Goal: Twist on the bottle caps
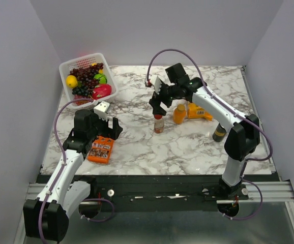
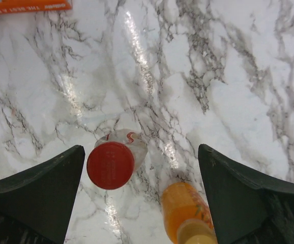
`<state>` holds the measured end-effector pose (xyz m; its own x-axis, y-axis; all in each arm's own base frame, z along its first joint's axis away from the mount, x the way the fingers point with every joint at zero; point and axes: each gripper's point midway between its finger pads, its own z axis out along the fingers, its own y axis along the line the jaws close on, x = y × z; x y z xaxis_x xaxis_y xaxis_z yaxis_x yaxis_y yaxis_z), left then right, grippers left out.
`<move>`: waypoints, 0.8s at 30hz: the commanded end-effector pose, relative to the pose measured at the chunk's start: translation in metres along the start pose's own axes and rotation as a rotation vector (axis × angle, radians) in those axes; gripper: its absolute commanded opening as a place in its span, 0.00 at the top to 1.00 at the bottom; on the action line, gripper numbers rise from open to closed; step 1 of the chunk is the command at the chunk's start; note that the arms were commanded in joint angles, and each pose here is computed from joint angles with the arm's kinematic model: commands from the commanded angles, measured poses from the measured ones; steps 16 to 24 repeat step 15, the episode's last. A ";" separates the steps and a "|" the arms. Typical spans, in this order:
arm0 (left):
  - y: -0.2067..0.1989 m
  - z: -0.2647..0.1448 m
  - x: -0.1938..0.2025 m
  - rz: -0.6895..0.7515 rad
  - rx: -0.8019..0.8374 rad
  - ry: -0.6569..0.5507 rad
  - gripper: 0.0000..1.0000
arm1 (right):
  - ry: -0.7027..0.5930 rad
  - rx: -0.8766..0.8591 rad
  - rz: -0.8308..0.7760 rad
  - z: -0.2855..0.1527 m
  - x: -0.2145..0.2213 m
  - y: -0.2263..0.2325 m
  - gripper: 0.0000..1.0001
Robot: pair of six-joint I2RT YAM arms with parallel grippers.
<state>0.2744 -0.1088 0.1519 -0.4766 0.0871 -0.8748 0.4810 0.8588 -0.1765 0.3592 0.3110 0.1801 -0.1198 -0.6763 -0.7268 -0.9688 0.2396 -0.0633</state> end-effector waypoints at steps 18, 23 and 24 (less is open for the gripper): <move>-0.013 -0.017 -0.082 -0.124 0.142 -0.184 0.01 | -0.196 0.760 0.186 -0.209 -0.055 -0.038 0.00; -0.013 -0.017 -0.082 -0.124 0.142 -0.184 0.01 | -0.196 0.760 0.186 -0.209 -0.055 -0.038 0.00; -0.013 -0.017 -0.082 -0.124 0.142 -0.184 0.01 | -0.196 0.760 0.186 -0.209 -0.055 -0.038 0.00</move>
